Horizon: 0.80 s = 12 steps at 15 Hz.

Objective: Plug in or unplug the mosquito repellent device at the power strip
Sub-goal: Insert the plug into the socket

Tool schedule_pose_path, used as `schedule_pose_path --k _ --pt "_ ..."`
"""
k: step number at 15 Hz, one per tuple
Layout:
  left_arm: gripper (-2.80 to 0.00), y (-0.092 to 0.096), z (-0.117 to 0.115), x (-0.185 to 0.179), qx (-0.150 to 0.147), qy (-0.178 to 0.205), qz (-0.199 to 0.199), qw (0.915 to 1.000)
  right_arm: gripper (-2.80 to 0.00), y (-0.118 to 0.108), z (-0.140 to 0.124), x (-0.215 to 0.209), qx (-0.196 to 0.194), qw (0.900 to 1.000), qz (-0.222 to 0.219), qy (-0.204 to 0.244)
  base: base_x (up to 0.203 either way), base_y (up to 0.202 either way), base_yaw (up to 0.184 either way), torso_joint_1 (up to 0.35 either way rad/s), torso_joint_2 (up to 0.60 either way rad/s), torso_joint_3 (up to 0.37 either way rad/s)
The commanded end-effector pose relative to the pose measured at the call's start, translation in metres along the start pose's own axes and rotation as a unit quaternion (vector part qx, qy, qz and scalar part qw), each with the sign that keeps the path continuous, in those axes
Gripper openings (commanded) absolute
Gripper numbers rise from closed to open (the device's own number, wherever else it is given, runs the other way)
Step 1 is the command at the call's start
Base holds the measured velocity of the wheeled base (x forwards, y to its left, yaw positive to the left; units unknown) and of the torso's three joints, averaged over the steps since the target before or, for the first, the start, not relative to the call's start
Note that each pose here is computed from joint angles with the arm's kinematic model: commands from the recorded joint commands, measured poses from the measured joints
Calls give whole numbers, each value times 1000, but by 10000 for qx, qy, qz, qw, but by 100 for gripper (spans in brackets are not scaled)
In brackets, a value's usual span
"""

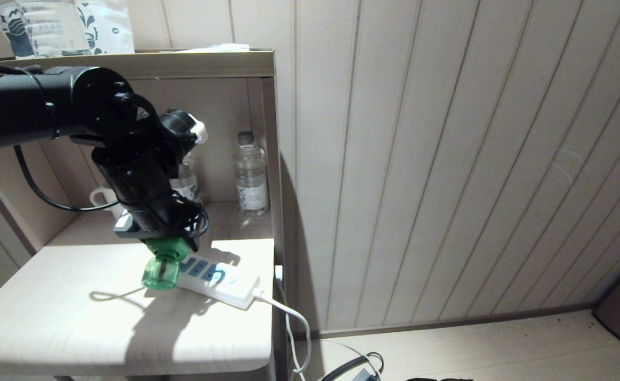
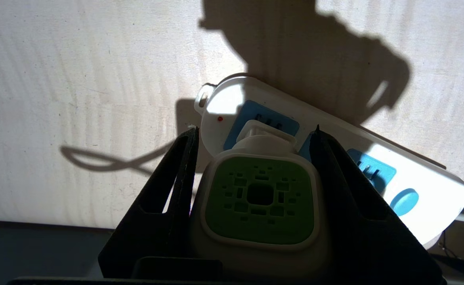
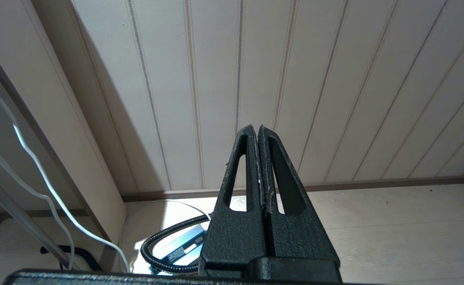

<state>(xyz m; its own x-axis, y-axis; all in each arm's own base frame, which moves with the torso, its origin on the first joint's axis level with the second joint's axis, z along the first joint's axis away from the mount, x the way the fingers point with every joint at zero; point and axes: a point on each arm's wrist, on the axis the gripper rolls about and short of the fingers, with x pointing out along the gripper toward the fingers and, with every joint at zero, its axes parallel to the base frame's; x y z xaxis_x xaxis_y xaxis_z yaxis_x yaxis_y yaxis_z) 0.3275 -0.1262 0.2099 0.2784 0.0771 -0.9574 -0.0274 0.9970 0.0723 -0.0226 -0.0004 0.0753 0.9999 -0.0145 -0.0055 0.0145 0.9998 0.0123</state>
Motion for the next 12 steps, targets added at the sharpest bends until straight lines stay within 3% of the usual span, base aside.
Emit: schedule_pose_path --k 1,6,12 --pt "-280 -1 1 8 12 134 66 9999 -280 0 0 0 0 10000 11 3 0 0 0 0 0 0" --pt "-280 0 0 5 125 112 66 9998 -280 0 0 0 0 10000 3 3 0 0 0 0 0 0" --pt "-280 0 3 12 546 177 88 9983 -280 0 0 0 0 10000 3 3 0 0 0 0 0 0"
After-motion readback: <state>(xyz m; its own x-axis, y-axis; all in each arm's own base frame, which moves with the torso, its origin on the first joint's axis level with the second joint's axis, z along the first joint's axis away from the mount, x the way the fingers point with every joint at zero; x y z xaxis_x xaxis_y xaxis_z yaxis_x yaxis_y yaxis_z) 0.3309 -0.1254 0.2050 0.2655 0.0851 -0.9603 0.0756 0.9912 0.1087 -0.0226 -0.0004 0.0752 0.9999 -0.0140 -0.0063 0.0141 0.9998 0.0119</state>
